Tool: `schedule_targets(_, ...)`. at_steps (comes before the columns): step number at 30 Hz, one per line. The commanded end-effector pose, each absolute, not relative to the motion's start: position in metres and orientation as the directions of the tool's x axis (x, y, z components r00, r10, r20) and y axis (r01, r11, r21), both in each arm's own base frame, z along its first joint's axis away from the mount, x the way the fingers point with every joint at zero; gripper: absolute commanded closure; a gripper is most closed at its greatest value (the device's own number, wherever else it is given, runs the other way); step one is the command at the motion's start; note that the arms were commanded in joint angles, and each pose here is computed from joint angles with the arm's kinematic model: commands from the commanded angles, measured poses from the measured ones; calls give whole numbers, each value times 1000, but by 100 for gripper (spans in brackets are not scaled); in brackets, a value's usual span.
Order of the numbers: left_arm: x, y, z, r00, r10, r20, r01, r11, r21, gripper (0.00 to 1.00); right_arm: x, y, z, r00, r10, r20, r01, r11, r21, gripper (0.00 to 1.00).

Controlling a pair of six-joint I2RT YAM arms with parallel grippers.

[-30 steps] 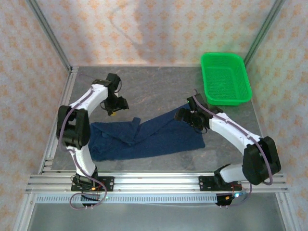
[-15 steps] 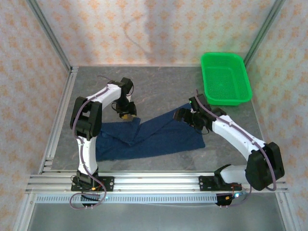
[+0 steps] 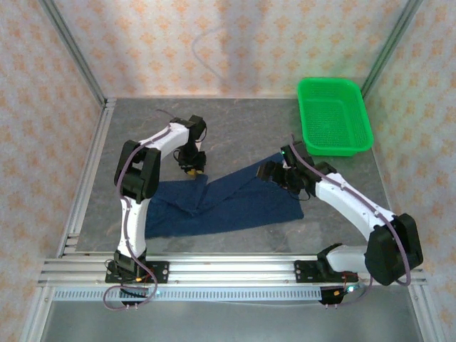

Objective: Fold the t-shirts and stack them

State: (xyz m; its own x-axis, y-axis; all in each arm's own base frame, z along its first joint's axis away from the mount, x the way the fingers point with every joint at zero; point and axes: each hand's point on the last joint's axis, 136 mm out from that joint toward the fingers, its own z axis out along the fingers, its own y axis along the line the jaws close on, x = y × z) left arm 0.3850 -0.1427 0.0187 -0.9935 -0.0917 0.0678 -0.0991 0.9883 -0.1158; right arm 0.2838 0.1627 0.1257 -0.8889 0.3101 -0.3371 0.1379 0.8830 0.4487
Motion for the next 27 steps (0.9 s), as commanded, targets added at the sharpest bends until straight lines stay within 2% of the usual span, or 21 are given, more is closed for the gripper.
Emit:
schedule_targets(1, 394, -172, 11, -998, -44, 51, -53, 980, -191, 95, 284, 160, 130, -876, 327, -356, 141, 877, 459, 7)
schedule_targets(3, 400, -180, 21, -999, -38, 24, -43, 974, -225, 100, 284, 160, 130, -875, 329, -356, 143, 877, 459, 7)
schedule_targets(9, 414, -188, 48, -998, -47, -47, -33, 963, -268, 100, 284, 159, 131, -875, 325, -357, 141, 879, 456, 7)
schedule_targets(17, 426, -160, 69, -985, -150, -90, -122, 957, -263, 100, 282, 157, 132, -874, 325, -362, 140, 880, 454, 7)
schedule_targets(18, 425, -157, 70, -984, -153, -86, -125, 956, -266, 99, 282, 157, 133, -874, 323, -363, 138, 882, 451, 7)
schedule_targets(21, 416, -155, 65, -988, -143, -61, -122, 956, -267, 78, 281, 156, 133, -874, 317, -367, 133, 885, 447, 7)
schedule_targets(22, 413, -154, 63, -989, -136, -50, -119, 958, -263, 74, 281, 156, 133, -874, 316, -369, 131, 885, 446, 7)
schedule_targets(27, 398, -156, 49, -992, -128, -11, -120, 952, -281, 69, 283, 156, 135, -874, 308, -375, 124, 889, 441, 7)
